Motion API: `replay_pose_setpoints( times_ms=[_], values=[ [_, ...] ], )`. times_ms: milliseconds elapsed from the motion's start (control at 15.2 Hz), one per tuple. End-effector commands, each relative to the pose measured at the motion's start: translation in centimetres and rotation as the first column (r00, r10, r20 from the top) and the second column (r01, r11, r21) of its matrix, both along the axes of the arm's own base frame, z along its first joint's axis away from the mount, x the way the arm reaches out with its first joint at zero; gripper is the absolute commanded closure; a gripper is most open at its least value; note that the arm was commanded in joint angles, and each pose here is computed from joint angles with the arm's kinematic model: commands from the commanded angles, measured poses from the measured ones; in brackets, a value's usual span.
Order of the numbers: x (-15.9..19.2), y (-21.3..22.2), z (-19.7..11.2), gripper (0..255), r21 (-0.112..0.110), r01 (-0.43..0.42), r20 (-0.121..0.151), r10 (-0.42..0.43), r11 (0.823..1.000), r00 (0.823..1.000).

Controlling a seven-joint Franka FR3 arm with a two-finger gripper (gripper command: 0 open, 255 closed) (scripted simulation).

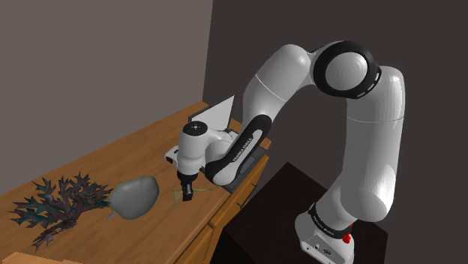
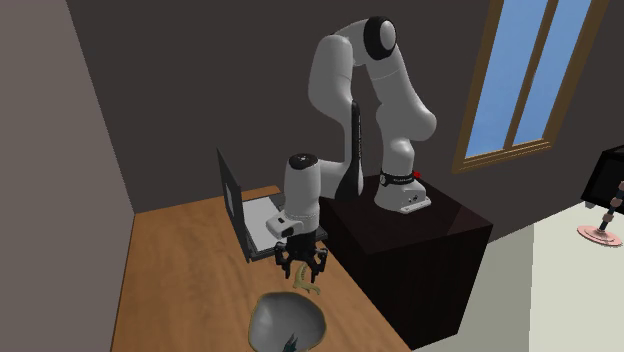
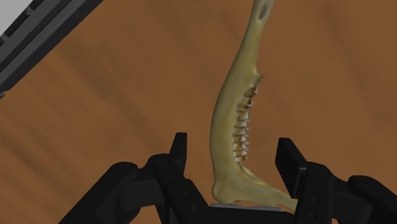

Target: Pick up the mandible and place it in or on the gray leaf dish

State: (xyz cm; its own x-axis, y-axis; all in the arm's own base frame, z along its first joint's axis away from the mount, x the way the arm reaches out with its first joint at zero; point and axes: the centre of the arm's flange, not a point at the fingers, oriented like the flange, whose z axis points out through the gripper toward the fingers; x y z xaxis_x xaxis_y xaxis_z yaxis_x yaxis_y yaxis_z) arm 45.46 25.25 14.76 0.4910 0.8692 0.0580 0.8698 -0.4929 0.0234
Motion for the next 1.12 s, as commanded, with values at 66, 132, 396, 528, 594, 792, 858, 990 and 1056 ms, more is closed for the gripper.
replay_pose_setpoints(
  times_ms=[66,132,396,528,594,792,858,990,1056],
  values=[
    [0.2,-0.2,-0.2,255,0.001,0.005,0.000,-0.005,1.000,1.000],
    [0.2,-0.3,-0.2,255,0.001,0.005,0.000,-0.005,1.000,1.000],
    [0.1,-0.2,-0.2,255,0.001,0.005,0.000,-0.005,1.000,1.000],
    [0.1,-0.2,0.9,255,0.001,0.005,0.000,-0.005,1.000,1.000],
    [0.1,-0.2,1.4,255,0.001,0.005,0.000,-0.005,1.000,1.000],
    [0.1,-0.2,3.0,255,0.001,0.005,0.000,-0.005,1.000,1.000],
    [0.1,-0.2,3.5,255,0.001,0.005,0.000,-0.005,1.000,1.000],
    [0.1,-0.2,4.6,255,0.001,0.005,0.000,-0.005,1.000,1.000],
    [0.1,-0.2,5.1,255,0.001,0.005,0.000,-0.005,1.000,1.000]
  ],
)
